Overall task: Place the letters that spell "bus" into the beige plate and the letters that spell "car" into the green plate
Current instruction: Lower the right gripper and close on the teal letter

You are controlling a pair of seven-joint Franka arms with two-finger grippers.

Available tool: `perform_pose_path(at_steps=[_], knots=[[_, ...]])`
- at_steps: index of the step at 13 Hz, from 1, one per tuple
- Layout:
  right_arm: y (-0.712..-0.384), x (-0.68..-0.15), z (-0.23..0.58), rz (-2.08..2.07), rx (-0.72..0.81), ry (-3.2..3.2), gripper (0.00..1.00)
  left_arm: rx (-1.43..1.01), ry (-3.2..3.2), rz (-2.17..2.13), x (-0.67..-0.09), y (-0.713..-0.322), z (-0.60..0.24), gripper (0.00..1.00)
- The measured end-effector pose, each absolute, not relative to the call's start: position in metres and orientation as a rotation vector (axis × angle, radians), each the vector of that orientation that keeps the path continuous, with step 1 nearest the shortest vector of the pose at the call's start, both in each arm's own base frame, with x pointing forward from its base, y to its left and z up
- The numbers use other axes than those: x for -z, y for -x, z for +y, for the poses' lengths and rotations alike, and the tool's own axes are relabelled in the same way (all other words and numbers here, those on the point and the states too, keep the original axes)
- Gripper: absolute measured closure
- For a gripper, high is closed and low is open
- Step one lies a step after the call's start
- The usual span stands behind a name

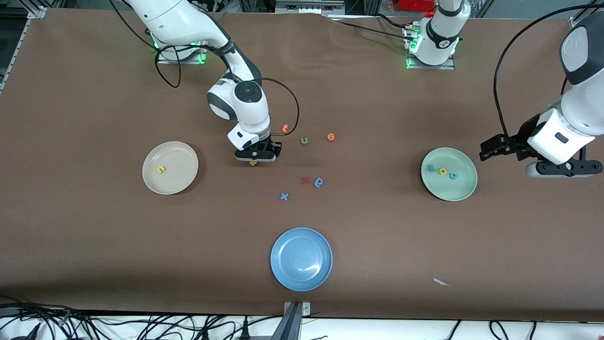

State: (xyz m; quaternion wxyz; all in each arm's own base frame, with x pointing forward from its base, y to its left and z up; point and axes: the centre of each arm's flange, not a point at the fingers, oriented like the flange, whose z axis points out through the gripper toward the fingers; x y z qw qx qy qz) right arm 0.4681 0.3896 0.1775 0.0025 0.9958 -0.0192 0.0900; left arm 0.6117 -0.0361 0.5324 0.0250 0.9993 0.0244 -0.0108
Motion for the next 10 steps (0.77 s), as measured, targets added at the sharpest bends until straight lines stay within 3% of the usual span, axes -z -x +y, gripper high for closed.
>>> perform_pose_path(at_steps=[5,10], knots=[[-0.4656,-0.1746,0.3896,-0.056,-0.273,-3.121,0.49,0.034,-3.090,0.075,-0.5322,-0.6117,-0.0364,0.00],[-0.4653,-0.1742,0.3898,-0.055,-0.275,-3.124,0.63,0.034,-3.090,0.073,-0.5322,-0.6116,-0.0371,0.00]])
